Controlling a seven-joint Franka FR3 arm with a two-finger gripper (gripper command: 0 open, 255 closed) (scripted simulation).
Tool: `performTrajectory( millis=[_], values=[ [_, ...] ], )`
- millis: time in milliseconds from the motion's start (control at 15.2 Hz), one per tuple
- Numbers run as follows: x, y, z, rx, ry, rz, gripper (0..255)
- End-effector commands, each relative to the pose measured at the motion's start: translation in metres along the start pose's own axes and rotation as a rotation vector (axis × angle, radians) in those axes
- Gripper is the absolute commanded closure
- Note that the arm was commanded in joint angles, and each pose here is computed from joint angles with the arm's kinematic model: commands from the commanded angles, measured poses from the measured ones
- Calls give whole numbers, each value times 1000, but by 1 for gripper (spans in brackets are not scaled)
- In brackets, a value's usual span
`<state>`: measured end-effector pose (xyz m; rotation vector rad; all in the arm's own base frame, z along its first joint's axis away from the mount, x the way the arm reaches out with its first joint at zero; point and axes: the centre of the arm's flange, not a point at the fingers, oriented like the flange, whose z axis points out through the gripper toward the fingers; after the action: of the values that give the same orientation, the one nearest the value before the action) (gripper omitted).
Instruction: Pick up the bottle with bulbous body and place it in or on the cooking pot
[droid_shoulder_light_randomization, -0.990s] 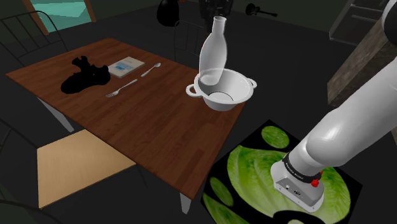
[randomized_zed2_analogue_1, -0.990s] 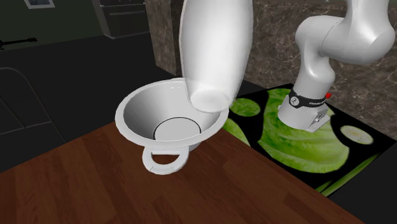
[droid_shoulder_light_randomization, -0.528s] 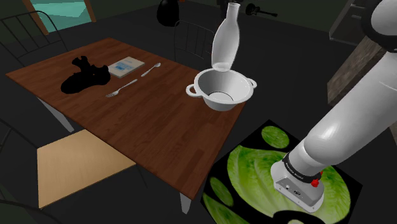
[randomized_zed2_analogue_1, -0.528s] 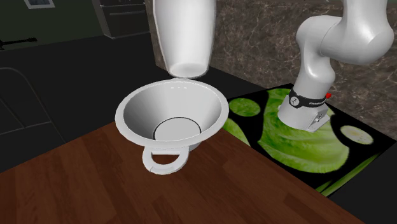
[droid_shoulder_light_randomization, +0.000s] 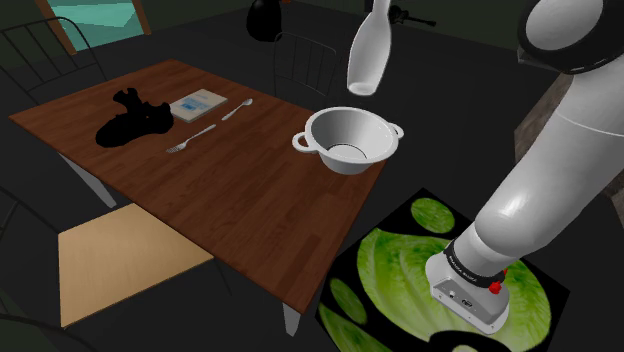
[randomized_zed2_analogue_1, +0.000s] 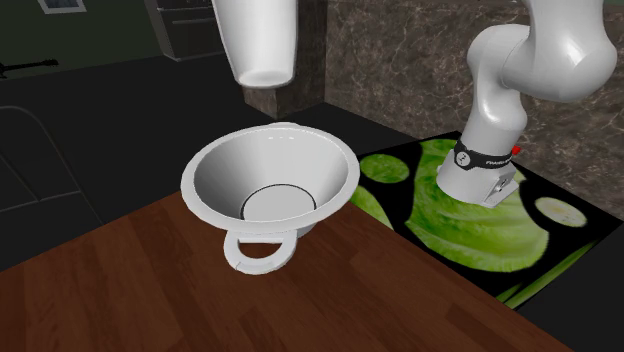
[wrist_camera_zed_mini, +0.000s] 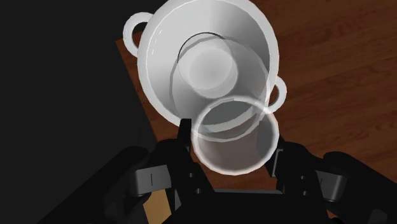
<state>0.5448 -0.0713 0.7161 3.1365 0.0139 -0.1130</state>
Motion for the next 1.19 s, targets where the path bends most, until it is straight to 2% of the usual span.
performTrajectory(
  millis=[0,1122],
  values=[
    [1,2,9,0,1,-1,255],
    [7,2,98,0,1,-1,255]
  ],
)
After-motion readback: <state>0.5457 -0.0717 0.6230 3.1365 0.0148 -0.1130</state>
